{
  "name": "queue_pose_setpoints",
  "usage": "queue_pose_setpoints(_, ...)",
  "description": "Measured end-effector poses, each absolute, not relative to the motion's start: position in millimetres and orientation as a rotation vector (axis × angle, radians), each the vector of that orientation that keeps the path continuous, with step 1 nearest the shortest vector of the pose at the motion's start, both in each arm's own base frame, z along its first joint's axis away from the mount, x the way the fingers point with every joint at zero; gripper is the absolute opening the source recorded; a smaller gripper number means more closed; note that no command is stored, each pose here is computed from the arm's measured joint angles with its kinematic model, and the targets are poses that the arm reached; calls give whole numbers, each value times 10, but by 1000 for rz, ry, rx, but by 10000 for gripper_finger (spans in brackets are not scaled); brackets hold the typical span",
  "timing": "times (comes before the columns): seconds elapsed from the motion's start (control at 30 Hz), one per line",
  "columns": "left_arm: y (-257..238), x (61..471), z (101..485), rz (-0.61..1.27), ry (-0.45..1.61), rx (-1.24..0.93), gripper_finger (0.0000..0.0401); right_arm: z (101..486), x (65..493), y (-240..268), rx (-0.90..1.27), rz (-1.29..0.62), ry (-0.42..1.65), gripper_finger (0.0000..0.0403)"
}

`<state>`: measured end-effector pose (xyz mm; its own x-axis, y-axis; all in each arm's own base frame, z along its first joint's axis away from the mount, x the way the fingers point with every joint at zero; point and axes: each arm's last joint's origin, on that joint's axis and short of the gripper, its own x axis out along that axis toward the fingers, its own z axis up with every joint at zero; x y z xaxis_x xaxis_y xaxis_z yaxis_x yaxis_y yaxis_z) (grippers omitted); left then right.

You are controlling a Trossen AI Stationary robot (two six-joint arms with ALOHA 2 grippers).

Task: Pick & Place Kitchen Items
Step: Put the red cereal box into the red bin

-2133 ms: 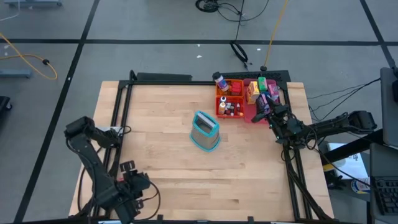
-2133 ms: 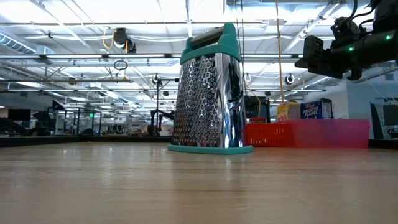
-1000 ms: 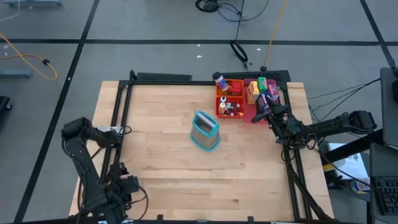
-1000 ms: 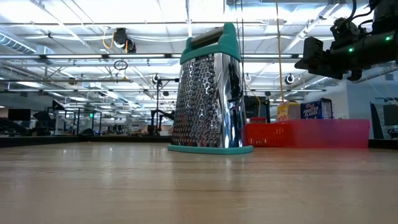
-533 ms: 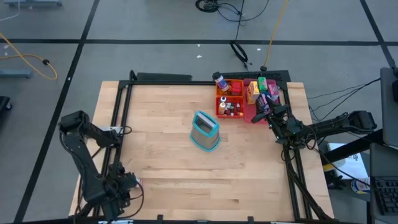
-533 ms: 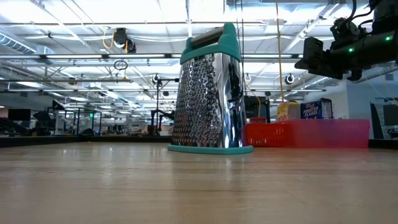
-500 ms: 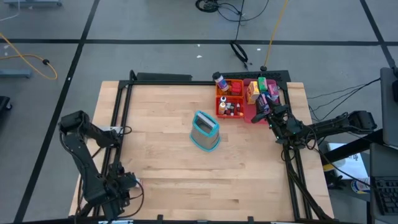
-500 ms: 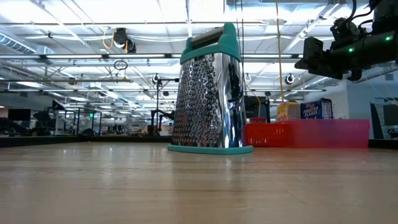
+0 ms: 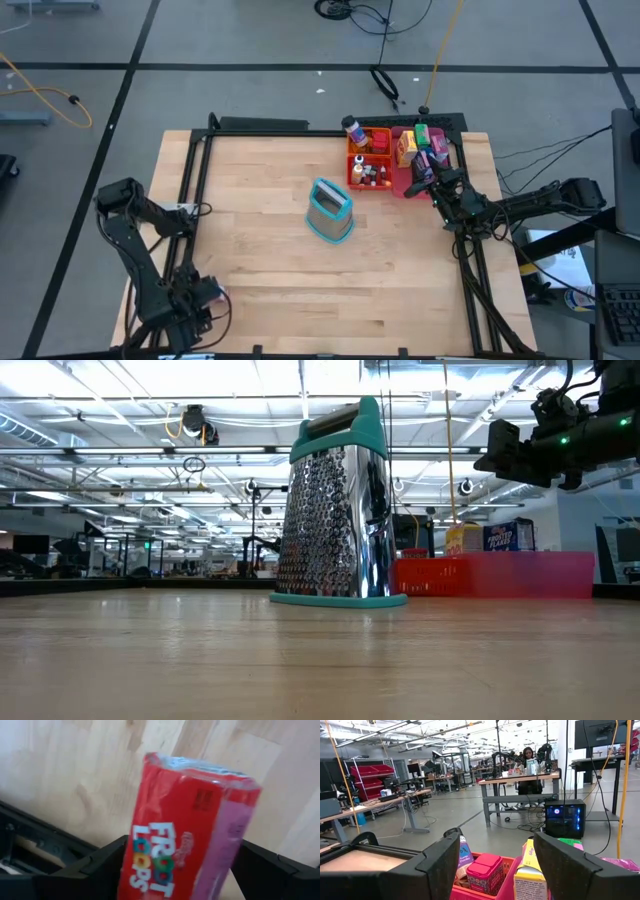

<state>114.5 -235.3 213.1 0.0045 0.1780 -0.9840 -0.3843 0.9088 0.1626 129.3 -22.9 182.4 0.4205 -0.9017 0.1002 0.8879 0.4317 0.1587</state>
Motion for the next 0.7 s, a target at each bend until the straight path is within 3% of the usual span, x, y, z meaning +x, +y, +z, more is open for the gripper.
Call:
queue_pose_setpoints(0.4,-2409,1214,2128,393,1364,-201,310,1819,1294,-229,81,-1123,-173,247)
queue_pose_setpoints(0.53,-2416,1208,2127,387,1369,-201,270,1818,1294,-229,80,-1123,-173,247)
queue_pose_setpoints(0.7,-2416,1208,2127,385,1370,-201,184,1818,1294,-229,80,-1123,-172,247)
